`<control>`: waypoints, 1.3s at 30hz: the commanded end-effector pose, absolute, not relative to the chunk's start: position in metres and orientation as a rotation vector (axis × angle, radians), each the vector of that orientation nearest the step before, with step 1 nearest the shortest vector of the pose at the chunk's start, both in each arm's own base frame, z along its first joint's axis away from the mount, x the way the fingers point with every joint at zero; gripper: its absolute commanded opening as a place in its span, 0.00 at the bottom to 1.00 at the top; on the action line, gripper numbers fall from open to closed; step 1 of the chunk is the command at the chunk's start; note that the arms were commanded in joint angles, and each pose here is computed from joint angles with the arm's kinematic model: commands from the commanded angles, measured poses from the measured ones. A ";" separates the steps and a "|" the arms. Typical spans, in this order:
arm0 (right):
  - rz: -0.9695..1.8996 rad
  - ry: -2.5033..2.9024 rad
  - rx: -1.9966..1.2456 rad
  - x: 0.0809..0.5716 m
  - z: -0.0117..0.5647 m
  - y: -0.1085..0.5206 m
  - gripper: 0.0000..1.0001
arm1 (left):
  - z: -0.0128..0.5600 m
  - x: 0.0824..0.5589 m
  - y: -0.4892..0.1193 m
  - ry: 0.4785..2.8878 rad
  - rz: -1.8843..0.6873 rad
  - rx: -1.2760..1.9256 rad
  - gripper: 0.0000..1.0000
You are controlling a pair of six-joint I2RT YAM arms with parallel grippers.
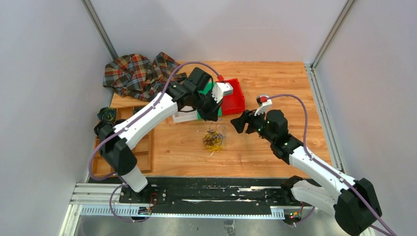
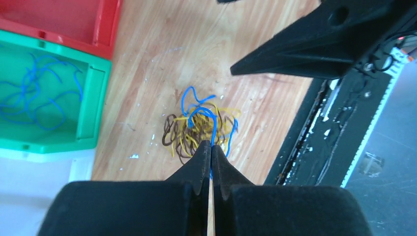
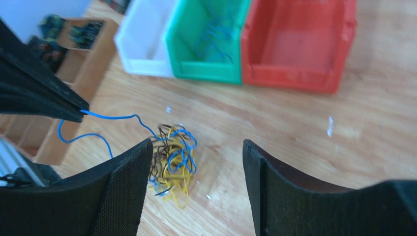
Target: Untangle the cables
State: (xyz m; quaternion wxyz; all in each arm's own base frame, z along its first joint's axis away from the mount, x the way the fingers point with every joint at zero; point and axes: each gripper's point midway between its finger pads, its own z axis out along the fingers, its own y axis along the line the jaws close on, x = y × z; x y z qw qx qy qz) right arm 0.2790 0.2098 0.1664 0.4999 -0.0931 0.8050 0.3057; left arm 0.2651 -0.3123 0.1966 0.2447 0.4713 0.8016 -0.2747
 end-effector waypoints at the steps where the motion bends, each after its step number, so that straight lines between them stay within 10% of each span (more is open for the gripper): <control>1: 0.810 1.667 -0.409 0.265 0.224 0.234 0.68 | 0.257 0.240 -0.307 2.073 -0.822 1.306 0.01; 18: 0.842 1.490 -0.596 0.233 0.289 0.295 0.68 | 0.354 0.203 -0.298 1.803 -0.930 1.358 0.01; 39: 0.747 1.655 -0.473 0.277 0.228 0.314 0.63 | 0.489 0.202 -0.284 1.369 -0.766 1.302 0.00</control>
